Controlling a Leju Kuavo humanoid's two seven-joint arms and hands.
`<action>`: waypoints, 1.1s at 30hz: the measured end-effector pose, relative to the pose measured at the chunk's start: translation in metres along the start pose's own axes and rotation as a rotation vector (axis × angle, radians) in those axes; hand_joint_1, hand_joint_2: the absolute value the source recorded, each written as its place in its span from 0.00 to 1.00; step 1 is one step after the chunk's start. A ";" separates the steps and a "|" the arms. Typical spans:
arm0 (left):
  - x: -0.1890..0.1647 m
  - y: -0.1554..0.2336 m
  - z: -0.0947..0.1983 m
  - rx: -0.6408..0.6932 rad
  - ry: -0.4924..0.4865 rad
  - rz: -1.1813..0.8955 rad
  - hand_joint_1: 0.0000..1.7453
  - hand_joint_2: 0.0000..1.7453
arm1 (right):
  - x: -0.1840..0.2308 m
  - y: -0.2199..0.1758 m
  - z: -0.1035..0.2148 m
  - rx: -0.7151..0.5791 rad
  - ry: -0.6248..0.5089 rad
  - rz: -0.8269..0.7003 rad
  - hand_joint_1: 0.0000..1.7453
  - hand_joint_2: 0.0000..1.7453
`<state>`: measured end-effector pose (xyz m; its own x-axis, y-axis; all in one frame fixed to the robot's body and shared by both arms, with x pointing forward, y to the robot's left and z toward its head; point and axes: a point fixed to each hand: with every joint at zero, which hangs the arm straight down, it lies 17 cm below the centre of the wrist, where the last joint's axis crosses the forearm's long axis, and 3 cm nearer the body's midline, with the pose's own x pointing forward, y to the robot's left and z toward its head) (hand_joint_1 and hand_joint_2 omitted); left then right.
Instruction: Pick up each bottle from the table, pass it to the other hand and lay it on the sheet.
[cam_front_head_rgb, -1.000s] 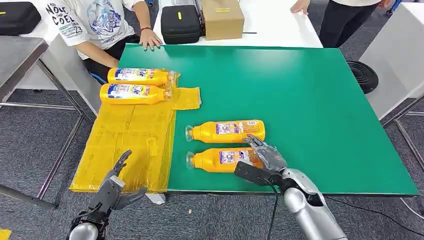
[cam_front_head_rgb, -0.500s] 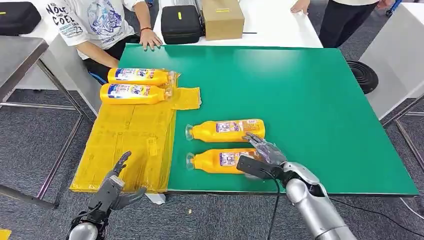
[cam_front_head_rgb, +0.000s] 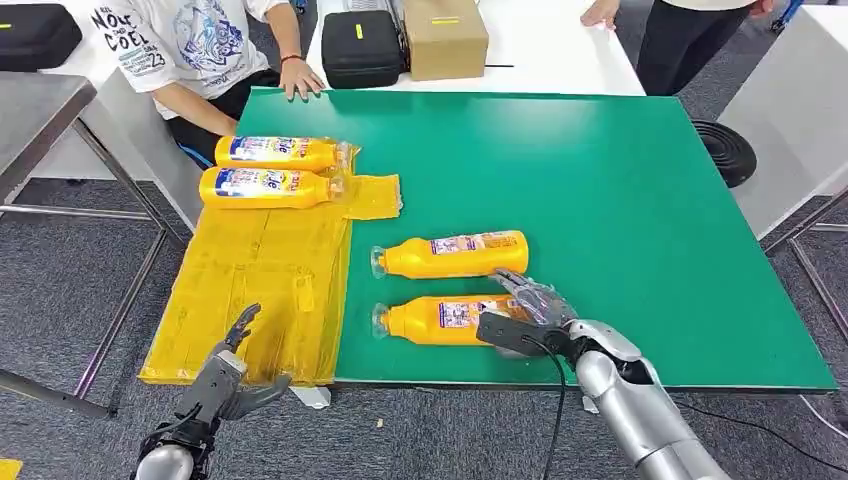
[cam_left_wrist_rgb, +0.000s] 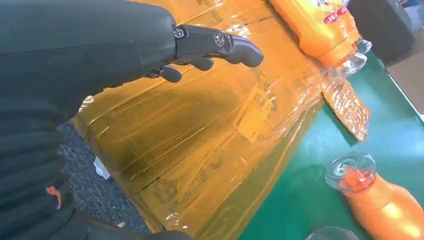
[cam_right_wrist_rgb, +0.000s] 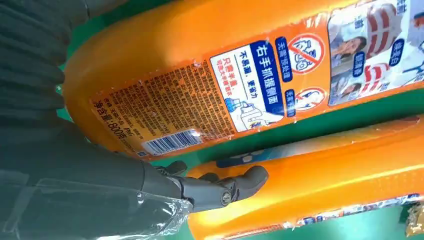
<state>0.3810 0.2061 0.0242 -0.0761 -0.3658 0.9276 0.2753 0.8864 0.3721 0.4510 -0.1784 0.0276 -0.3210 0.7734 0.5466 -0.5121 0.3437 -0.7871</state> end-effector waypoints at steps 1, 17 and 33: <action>0.001 0.001 -0.001 0.001 -0.002 0.000 0.00 1.00 | 0.000 -0.001 -0.002 0.005 0.000 0.004 0.02 1.00; 0.001 0.002 -0.005 -0.003 -0.005 0.009 0.00 1.00 | -0.001 -0.003 -0.015 0.043 0.003 0.032 0.98 1.00; 0.002 -0.003 -0.010 -0.028 -0.013 0.024 0.00 1.00 | 0.013 0.001 -0.007 -0.011 -0.051 -0.040 1.00 1.00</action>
<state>0.3894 0.2002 0.0250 -0.0817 -0.3409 0.9366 0.3034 0.8866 0.3491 0.4516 -0.1639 0.0318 -0.3407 0.7312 0.5909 -0.5162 0.3799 -0.7676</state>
